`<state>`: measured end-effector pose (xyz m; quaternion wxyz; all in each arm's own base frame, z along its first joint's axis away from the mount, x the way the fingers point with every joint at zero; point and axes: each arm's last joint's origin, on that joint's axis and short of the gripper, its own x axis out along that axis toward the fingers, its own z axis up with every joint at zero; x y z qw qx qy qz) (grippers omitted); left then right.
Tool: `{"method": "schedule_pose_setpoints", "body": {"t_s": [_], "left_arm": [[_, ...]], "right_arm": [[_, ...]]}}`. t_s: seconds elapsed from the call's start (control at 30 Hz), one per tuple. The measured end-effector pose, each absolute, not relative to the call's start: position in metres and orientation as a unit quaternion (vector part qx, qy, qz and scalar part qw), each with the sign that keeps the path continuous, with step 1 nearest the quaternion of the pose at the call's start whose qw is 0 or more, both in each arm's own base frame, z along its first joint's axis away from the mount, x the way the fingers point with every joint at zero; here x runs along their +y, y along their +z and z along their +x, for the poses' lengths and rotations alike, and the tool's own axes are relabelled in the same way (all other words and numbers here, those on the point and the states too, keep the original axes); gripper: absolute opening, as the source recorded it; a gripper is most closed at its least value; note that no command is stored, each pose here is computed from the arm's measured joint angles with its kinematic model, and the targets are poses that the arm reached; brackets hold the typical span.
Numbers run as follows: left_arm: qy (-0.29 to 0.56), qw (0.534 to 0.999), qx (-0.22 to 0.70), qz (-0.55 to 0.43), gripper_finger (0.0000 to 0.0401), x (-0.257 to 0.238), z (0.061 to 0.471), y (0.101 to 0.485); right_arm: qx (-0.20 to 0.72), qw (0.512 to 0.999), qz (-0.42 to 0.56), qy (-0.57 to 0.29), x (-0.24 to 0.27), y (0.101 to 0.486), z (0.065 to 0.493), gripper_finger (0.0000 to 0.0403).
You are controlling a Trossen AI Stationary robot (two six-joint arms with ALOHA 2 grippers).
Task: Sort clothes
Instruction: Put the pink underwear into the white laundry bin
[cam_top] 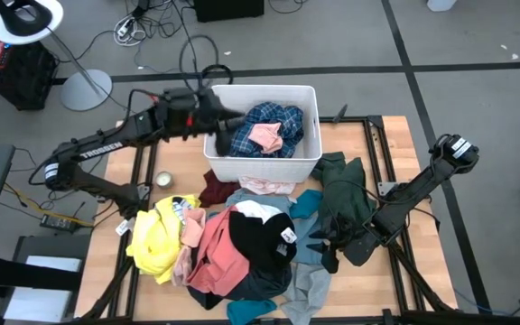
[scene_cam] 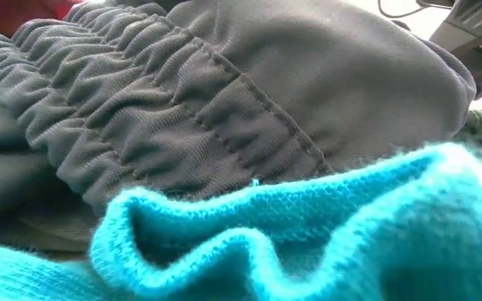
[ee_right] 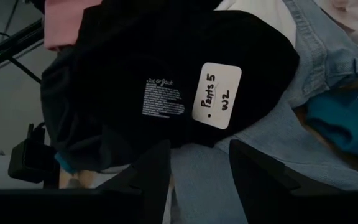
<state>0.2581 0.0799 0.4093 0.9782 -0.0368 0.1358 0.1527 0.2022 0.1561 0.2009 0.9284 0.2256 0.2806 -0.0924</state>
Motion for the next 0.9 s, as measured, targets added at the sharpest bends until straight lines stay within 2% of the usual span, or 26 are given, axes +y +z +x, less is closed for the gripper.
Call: {"method": "schedule_pose_setpoints", "body": {"t_s": [0.13,0.27,0.47,0.63,0.9], "left_arm": [[0.159,0.970,0.182,-0.016,0.0131,0.042,0.251,0.401],[0.159,0.972,0.172,-0.016,0.0131,0.004,0.231,0.395],[0.135,0.975,0.165,-0.069,0.0131,-0.037,0.195,0.374],[0.116,0.970,0.180,-0.112,0.0131,-0.064,0.177,0.344],[0.145,0.943,0.239,-0.183,0.0131,-0.090,0.168,0.287]], "right_arm": [[0.276,0.929,0.231,-0.089,0.157,0.202,0.203,0.0167],[0.272,0.929,0.236,-0.086,0.157,0.203,0.204,0.0165],[0.267,0.929,0.241,-0.084,0.158,0.204,0.204,0.0166],[0.263,0.930,0.245,-0.081,0.158,0.205,0.205,0.0165],[0.261,0.929,0.250,-0.078,0.159,0.206,0.205,0.0165]]}}
